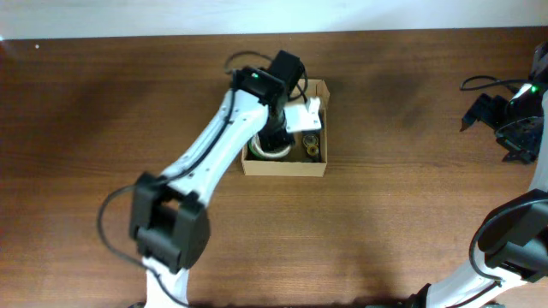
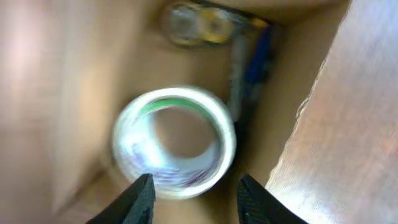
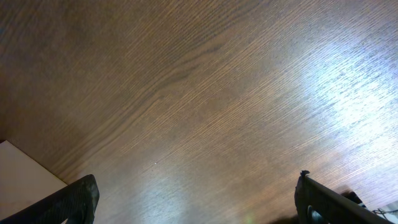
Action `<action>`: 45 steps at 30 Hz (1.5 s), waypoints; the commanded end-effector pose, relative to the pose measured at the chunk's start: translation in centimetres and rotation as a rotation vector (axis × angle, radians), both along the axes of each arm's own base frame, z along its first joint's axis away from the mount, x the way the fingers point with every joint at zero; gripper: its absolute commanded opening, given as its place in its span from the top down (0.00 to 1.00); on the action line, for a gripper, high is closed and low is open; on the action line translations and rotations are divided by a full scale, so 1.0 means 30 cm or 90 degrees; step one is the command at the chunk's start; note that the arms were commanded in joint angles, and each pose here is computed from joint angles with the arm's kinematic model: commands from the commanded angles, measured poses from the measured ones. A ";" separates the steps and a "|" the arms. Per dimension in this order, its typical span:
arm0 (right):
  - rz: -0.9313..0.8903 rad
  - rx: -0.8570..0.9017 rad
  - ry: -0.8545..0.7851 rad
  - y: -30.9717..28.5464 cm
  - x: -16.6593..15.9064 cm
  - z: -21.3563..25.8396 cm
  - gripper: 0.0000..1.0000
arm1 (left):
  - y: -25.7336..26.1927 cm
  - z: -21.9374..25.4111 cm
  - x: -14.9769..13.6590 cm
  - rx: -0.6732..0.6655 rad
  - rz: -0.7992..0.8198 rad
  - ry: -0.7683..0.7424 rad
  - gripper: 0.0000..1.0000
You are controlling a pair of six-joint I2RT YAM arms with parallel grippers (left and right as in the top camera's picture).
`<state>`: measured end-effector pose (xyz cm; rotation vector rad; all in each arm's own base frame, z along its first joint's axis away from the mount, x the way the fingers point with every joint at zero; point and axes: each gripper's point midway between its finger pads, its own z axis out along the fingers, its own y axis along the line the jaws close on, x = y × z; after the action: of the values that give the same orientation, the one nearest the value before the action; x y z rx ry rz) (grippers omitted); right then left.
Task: Pack container
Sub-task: 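Release the Sharpie and raise both grippers beside the box, then move both grippers to the box lid flaps on either side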
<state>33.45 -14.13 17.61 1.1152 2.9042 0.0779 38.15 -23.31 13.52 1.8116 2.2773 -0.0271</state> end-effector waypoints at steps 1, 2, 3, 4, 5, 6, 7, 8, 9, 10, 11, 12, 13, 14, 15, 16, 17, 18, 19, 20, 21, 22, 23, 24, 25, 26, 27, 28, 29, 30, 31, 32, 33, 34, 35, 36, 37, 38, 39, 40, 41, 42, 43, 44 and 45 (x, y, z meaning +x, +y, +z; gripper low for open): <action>0.001 0.002 -0.008 0.005 -0.004 0.014 0.01 | 0.126 0.465 0.050 -0.065 0.161 -0.243 0.53; 0.001 0.002 -0.008 0.005 -0.004 0.014 0.01 | 0.164 0.551 0.046 -0.088 0.196 -0.285 0.52; 0.001 0.002 -0.008 0.005 -0.004 0.014 0.01 | 0.206 0.630 0.040 -0.113 0.230 -0.320 0.52; 0.001 0.002 -0.008 0.005 -0.004 0.014 0.01 | 0.250 0.699 0.033 -0.136 0.264 -0.352 0.52; 0.001 0.002 -0.008 0.005 -0.004 0.014 0.01 | 0.298 0.761 0.026 -0.158 0.298 -0.380 0.52; 0.001 0.002 -0.008 0.005 -0.004 0.014 0.01 | 0.366 0.824 0.020 -0.180 0.343 -0.411 0.52; 0.001 0.002 -0.008 0.005 -0.004 0.014 0.01 | 0.445 0.877 0.015 -0.198 0.399 -0.438 0.53; 0.001 0.002 -0.008 0.005 -0.004 0.014 0.01 | 0.519 0.910 0.011 -0.210 0.451 -0.456 0.58; 0.001 0.002 -0.008 0.005 -0.004 0.014 0.01 | 0.595 0.933 0.007 -0.218 0.502 -0.469 0.59; 0.000 0.001 -0.011 0.004 -0.001 0.015 0.01 | 0.677 0.944 0.007 -0.226 0.563 -0.477 0.61; -0.011 -0.004 -0.026 -0.005 0.019 0.016 0.01 | 0.741 0.946 0.010 -0.231 0.614 -0.481 0.66; -0.020 -0.006 -0.047 -0.010 0.044 0.018 0.01 | 0.810 0.940 0.015 -0.239 0.669 -0.481 0.70; -0.030 0.006 -0.077 -0.005 0.081 0.024 0.01 | 0.867 0.918 0.030 -0.243 0.708 -0.473 0.74; -0.027 0.025 -0.103 0.009 0.109 0.030 0.01 | 0.903 0.888 0.049 -0.250 0.728 -0.457 0.75; -0.022 0.051 -0.129 0.030 0.136 0.038 0.01 | 0.929 0.851 0.073 -0.258 0.738 -0.436 0.76; -0.018 0.066 -0.144 0.043 0.152 0.044 0.01 | 0.942 0.806 0.102 -0.270 0.740 -0.407 0.76; -0.009 0.082 -0.157 0.057 0.165 0.050 0.05 | 0.946 0.766 0.128 -0.281 0.739 -0.381 0.76; -0.004 0.102 -0.173 0.075 0.180 0.058 0.20 | 0.948 0.711 0.159 -0.293 0.737 -0.344 0.78; 0.006 0.118 -0.187 0.094 0.195 0.065 0.35 | 0.950 0.650 0.190 -0.299 0.738 -0.305 0.83; 0.028 0.134 -0.204 0.117 0.212 0.074 0.52 | 0.953 0.602 0.212 -0.303 0.746 -0.275 0.87; 0.050 0.143 -0.217 0.137 0.227 0.080 0.67 | 0.958 0.544 0.235 -0.307 0.761 -0.241 0.91; 0.074 0.149 -0.230 0.163 0.245 0.084 0.80 | 0.950 0.488 0.258 -0.316 0.766 -0.206 0.93; 0.093 0.153 -0.236 0.189 0.260 0.085 0.96 | 0.935 0.432 0.282 -0.327 0.760 -0.169 0.94; 0.113 0.158 -0.242 0.217 0.273 0.084 0.96 | 0.917 0.384 0.303 -0.338 0.754 -0.138 0.98; 0.133 0.160 -0.243 0.248 0.288 0.077 0.96 | 0.903 0.343 0.320 -0.347 0.749 -0.112 0.98; 0.152 0.162 -0.243 0.275 0.302 0.067 0.96 | 0.882 0.297 0.340 -0.362 0.740 -0.081 0.98; 0.167 0.166 -0.239 0.309 0.316 0.052 0.96 | 0.863 0.254 0.358 -0.376 0.733 -0.053 0.98; 0.181 0.173 -0.234 0.342 0.331 0.033 0.96 | 0.841 0.217 0.373 -0.394 0.724 -0.025 0.98; 0.197 0.185 -0.229 0.381 0.347 0.010 0.96 | 0.825 0.178 0.387 -0.410 0.727 0.004 0.98; 0.212 0.204 -0.224 0.425 0.364 -0.017 0.96 | 0.814 0.141 0.400 -0.422 0.739 0.028 0.98; 0.223 0.225 -0.222 0.460 0.377 -0.038 0.96 | 0.804 0.112 0.411 -0.433 0.747 0.048 0.98; 0.232 0.250 -0.222 0.496 0.391 -0.059 0.96 | 0.793 0.084 0.421 -0.442 0.749 0.066 0.98; 0.241 0.282 -0.225 0.536 0.408 -0.078 0.96 | 0.774 0.062 0.430 -0.456 0.742 0.084 0.98; 0.248 0.312 -0.229 0.567 0.424 -0.096 0.96 | 0.756 0.045 0.438 -0.469 0.733 0.099 0.98; 0.252 0.339 -0.232 0.593 0.436 -0.112 0.96 | 0.738 0.026 0.445 -0.480 0.728 0.114 0.98; 0.254 0.373 -0.237 0.621 0.451 -0.130 0.96 | 0.725 -0.003 0.452 -0.483 0.734 0.130 0.98; 0.248 0.401 -0.235 0.644 0.464 -0.152 0.96 | 0.714 -0.031 0.458 -0.486 0.742 0.145 0.98; 0.244 0.423 -0.233 0.659 0.473 -0.172 0.96 | 0.698 -0.055 0.463 -0.492 0.747 0.163 0.98; 0.242 0.444 -0.231 0.673 0.482 -0.195 0.96 | 0.678 -0.075 0.468 -0.502 0.740 0.179 0.98; 0.233 0.458 -0.224 0.681 0.488 -0.219 0.96 | 0.653 -0.093 0.471 -0.515 0.728 0.197 0.98; 0.220 0.470 -0.214 0.686 0.493 -0.247 0.96 | 0.630 -0.111 0.474 -0.527 0.718 0.214 0.98; 0.212 0.478 -0.206 0.688 0.495 -0.269 0.96 | 0.608 -0.128 0.475 -0.536 0.708 0.230 0.98; 0.199 0.484 -0.191 0.689 0.496 -0.304 0.96 | 0.588 -0.155 0.474 -0.537 0.712 0.249 0.98; 0.196 0.488 -0.185 0.690 0.496 -0.320 0.96 | 0.577 -0.177 0.473 -0.533 0.716 0.259 0.98; 0.193 0.492 -0.177 0.693 0.495 -0.343 0.96 | 0.566 -0.198 0.471 -0.529 0.716 0.268 0.98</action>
<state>48.45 5.51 7.95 0.5516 2.7931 1.1946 52.57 -4.09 8.79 0.0583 2.5889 -0.8751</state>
